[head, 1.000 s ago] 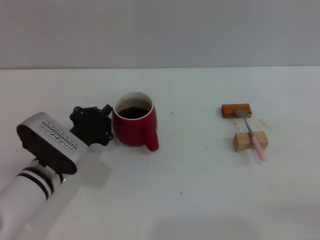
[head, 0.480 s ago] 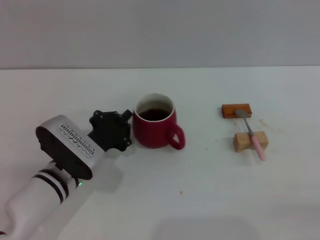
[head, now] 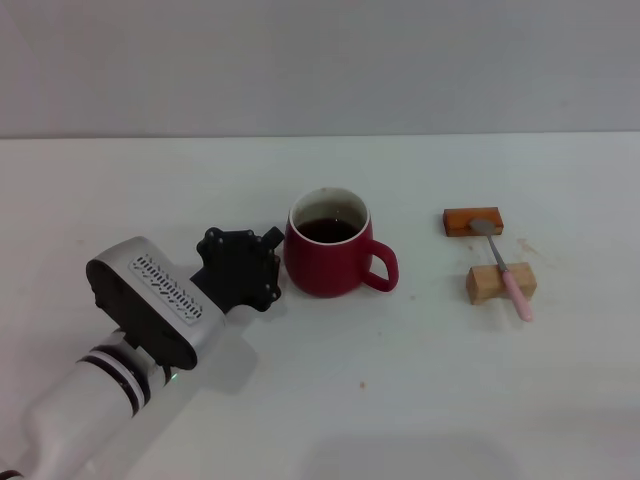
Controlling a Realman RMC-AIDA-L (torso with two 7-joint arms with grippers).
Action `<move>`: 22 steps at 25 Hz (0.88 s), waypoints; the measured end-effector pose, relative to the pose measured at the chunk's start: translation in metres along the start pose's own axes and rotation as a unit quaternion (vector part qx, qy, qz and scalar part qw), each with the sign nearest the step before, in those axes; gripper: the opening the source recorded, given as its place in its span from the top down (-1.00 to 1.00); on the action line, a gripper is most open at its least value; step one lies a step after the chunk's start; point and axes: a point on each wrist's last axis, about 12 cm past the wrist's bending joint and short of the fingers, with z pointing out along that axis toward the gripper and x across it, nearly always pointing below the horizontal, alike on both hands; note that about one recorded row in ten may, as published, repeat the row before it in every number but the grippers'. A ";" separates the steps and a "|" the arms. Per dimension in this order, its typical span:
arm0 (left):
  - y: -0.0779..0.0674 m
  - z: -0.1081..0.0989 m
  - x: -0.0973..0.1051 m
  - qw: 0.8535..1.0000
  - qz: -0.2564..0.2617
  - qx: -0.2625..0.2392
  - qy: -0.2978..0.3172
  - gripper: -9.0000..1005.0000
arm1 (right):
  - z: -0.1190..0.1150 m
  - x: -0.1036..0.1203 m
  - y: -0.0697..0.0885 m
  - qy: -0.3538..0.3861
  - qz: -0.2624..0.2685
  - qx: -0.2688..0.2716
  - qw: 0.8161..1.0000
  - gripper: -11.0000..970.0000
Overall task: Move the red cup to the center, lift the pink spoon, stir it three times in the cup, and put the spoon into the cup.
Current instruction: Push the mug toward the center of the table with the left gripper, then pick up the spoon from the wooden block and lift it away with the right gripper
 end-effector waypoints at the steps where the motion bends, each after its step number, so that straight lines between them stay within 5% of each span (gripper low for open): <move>1: 0.000 -0.001 0.001 1.000 -0.002 -0.002 0.001 0.89 | 0.000 0.000 0.000 0.000 0.000 -0.001 1.000 -0.16; 9: 0.023 -0.037 0.013 0.985 -0.093 -0.142 -0.028 0.88 | -0.004 0.001 0.008 0.010 0.007 -0.031 0.999 -0.16; 13: 0.043 -0.077 0.025 0.952 -0.179 -0.234 -0.082 0.88 | -0.004 0.004 0.016 0.020 0.016 -0.063 0.998 -0.16; 22: 0.060 -0.105 0.046 0.922 -0.215 -0.315 -0.065 0.87 | -0.004 0.011 0.037 0.045 0.039 -0.132 0.989 -0.16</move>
